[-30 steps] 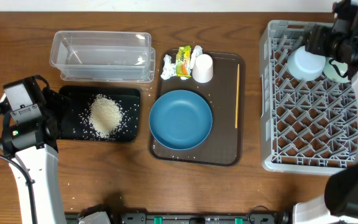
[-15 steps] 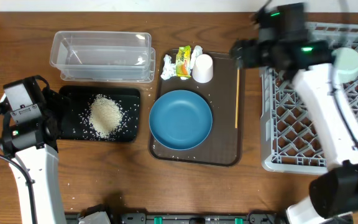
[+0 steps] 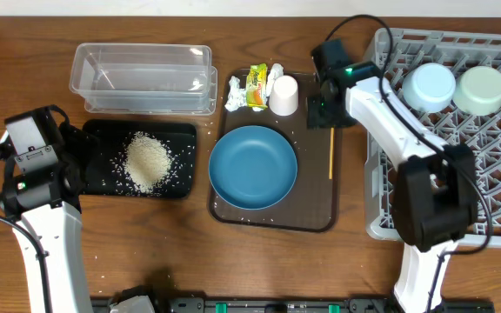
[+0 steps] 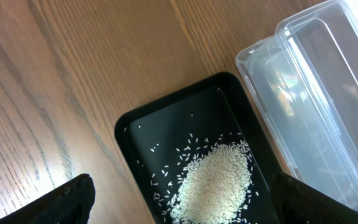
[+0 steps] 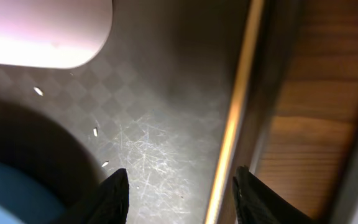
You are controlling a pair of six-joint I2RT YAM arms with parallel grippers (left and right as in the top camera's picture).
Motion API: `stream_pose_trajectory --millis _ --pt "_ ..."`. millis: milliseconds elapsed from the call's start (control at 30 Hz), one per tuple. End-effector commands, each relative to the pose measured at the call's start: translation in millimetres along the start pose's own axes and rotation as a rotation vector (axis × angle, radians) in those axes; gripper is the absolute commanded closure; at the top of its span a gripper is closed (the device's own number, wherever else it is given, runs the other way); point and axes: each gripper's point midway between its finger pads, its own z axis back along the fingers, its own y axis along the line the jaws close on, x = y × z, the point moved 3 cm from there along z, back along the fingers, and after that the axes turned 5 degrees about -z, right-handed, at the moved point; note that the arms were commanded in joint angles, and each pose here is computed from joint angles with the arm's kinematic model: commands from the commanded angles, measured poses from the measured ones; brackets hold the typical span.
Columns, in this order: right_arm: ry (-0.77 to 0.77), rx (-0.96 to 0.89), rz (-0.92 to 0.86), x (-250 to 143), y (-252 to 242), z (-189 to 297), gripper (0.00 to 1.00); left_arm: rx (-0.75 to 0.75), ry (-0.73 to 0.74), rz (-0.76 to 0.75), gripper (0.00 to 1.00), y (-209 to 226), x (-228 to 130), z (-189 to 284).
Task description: Sort waste into correct bins and load items into the dishwasher rack
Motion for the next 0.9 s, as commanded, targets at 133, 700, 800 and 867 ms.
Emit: stream_pose_trajectory --millis 133,700,800,867 --pt "0.074 -0.009 -0.029 -10.5 2.4 -27.2 0.48 0.002 -0.011 0.015 0.09 -0.2 4.9 2.4" --pt "0.078 -0.062 -0.066 -19.9 -15.8 -47.9 0.41 0.002 -0.011 0.015 0.08 -0.2 4.8 2.3" --pt "0.080 -0.046 -0.070 -22.0 -14.3 -51.9 0.43 0.002 -0.010 0.015 0.08 -0.2 4.7 2.1" --pt "0.077 -0.045 -0.070 -22.1 -14.3 -53.4 0.48 0.002 -0.010 0.015 0.09 -0.2 4.7 2.1"
